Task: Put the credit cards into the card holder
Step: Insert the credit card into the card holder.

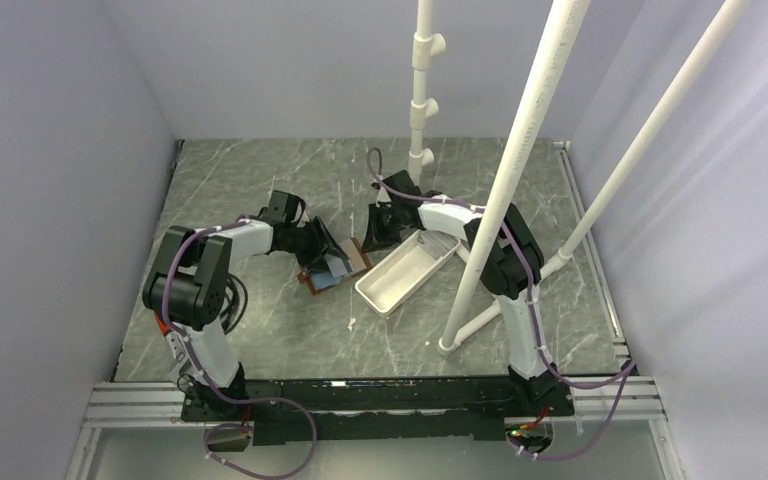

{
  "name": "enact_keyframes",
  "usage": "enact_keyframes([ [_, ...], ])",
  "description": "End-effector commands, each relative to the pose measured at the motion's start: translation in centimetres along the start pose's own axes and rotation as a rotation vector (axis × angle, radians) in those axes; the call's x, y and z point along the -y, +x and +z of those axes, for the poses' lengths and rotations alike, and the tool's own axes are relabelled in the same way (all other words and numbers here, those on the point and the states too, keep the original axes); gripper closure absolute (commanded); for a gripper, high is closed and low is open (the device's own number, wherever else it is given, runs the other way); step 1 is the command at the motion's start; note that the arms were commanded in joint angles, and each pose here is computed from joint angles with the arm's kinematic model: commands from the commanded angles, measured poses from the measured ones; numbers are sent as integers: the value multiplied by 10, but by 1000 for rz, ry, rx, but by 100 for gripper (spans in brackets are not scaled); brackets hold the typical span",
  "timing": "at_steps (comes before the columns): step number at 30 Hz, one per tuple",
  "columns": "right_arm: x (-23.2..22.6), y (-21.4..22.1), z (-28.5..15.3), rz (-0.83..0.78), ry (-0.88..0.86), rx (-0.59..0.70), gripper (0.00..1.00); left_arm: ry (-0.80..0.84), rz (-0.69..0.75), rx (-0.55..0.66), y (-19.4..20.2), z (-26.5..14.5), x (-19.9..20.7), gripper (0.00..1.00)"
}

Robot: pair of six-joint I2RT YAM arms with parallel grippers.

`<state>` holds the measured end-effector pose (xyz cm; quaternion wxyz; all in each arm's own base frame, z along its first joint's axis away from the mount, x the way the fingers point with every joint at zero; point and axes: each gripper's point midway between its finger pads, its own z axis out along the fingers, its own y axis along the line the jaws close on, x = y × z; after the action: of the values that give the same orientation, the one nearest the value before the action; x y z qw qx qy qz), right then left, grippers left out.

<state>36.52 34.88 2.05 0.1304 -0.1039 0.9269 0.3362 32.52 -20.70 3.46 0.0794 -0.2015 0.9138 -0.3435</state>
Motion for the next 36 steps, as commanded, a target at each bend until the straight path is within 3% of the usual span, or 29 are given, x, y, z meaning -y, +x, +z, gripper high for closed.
enact_keyframes([
  [1, -29, 3, -3, 56, -85, 22, 100, -44, -2, 22, 1, 7, 8, 41],
  [17, -18, 0, -5, -26, -45, 9, 100, -156, 121, 75, -5, -31, 1, 33],
  [36, -24, 2, 0, -43, -60, -8, 100, 2, 134, 35, -7, -12, 35, 34],
])
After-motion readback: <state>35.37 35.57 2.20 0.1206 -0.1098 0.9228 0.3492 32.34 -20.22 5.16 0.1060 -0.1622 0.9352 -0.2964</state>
